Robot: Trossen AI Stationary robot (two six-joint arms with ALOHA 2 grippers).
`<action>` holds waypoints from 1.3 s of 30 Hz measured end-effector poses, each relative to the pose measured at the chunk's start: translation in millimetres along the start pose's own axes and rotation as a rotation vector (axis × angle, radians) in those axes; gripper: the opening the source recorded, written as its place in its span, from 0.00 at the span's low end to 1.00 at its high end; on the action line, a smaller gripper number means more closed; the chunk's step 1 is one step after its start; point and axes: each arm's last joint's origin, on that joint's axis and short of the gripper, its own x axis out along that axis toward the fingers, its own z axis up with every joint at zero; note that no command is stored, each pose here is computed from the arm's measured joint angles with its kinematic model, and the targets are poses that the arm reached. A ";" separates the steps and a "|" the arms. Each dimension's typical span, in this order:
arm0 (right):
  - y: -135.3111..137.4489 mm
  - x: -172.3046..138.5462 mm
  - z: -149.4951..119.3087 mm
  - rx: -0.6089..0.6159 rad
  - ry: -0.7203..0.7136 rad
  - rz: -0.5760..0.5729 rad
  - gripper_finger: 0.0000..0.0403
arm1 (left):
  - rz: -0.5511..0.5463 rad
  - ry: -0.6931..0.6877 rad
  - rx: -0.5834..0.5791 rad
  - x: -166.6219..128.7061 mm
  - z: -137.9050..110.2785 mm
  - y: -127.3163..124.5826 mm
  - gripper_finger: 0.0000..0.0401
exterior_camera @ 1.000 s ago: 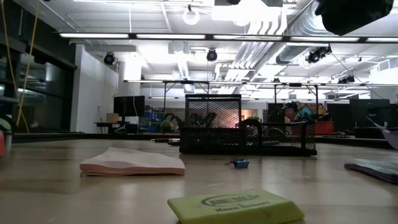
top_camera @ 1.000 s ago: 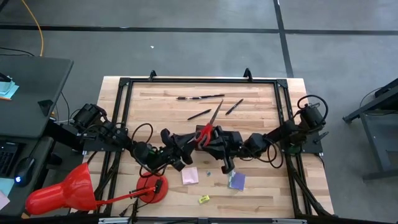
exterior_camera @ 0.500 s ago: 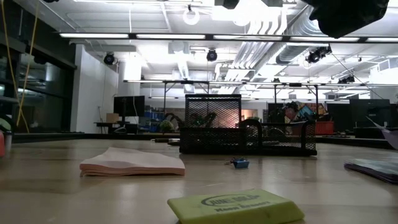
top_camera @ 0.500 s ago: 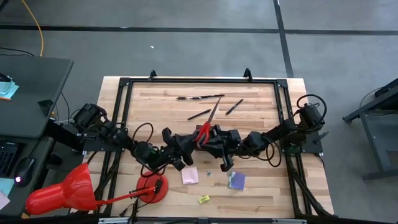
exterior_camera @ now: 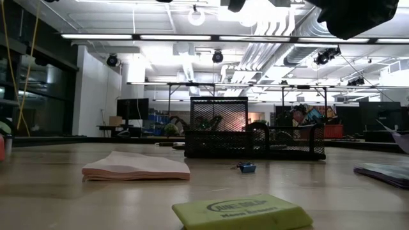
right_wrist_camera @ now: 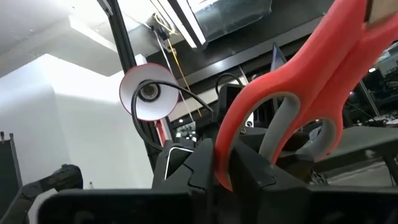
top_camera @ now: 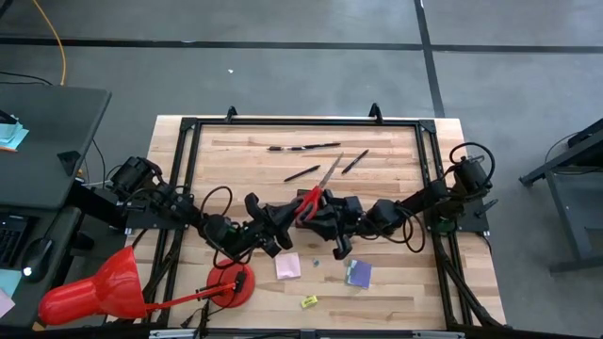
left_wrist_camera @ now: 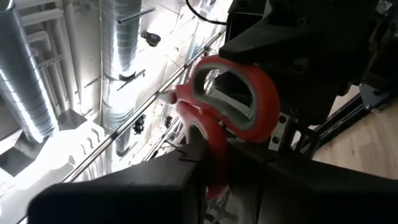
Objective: Pick and place office supplies into organizer
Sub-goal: Put the red scissor into the black desk organizer
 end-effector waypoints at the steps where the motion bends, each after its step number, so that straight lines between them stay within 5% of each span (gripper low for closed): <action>1: -0.2 0.0 -0.8 -0.003 0.008 -0.002 0.10 | 0.001 0.011 0.001 -0.1 -0.3 0.0 0.11; 11: 3.7 -4.3 -20.2 -0.049 0.172 -0.104 0.25 | 0.044 0.141 0.012 0.0 -4.3 6.1 0.06; 20: 25.4 -24.5 -55.6 -0.037 0.472 -0.230 0.27 | 0.030 0.245 0.006 -3.5 -4.6 8.7 0.05; 25: 61.7 -39.0 -59.4 -0.195 0.450 -0.290 0.27 | 0.022 0.239 -0.007 2.7 -8.9 5.1 0.07; 30: 92.9 -51.0 -55.2 -0.295 0.398 -0.312 0.27 | 0.041 0.377 -0.101 24.8 -33.6 -3.6 0.06; 39: 112.8 -67.8 -53.1 -0.437 0.388 -0.502 0.27 | -0.012 0.477 -0.223 33.2 -51.2 -24.6 0.06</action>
